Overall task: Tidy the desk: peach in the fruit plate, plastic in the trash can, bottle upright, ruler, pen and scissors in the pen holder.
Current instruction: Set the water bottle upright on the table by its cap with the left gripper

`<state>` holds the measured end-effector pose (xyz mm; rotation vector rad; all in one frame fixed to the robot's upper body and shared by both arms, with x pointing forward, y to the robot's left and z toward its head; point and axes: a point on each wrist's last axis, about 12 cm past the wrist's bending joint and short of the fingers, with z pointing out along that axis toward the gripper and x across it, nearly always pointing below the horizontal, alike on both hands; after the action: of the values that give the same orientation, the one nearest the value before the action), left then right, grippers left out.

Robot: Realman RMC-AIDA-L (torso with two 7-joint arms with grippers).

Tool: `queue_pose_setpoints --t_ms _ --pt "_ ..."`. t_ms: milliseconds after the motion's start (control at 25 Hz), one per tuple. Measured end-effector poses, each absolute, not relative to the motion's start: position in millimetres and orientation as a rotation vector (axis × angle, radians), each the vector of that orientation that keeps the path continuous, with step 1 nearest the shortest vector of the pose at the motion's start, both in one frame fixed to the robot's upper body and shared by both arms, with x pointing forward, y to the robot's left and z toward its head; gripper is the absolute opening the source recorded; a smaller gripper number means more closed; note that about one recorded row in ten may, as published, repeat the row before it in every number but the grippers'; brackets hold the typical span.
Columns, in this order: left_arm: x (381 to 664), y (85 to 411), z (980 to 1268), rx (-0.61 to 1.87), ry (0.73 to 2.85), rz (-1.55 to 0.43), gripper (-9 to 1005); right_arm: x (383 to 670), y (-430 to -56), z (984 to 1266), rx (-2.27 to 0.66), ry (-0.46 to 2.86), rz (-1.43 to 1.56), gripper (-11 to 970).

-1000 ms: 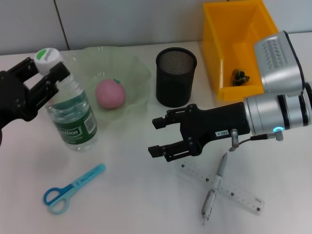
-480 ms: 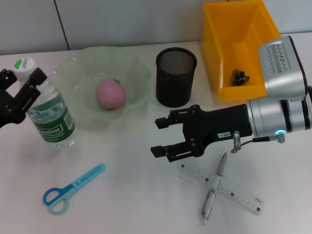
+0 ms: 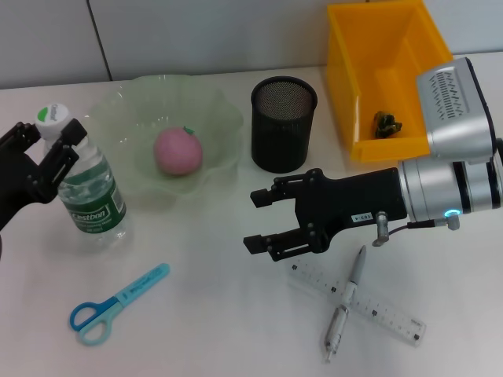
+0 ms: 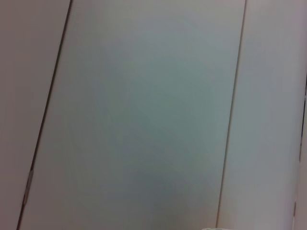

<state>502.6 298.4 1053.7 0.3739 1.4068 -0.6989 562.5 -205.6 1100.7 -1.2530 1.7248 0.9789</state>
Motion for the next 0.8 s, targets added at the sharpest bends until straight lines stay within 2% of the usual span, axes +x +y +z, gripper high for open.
queue_pose_setpoints --t_ms 800 --pt "501.7 294.8 1045.3 0.379 1.439 -0.663 444 562.5 -205.6 1100.6 -1.257 1.721 0.975 757"
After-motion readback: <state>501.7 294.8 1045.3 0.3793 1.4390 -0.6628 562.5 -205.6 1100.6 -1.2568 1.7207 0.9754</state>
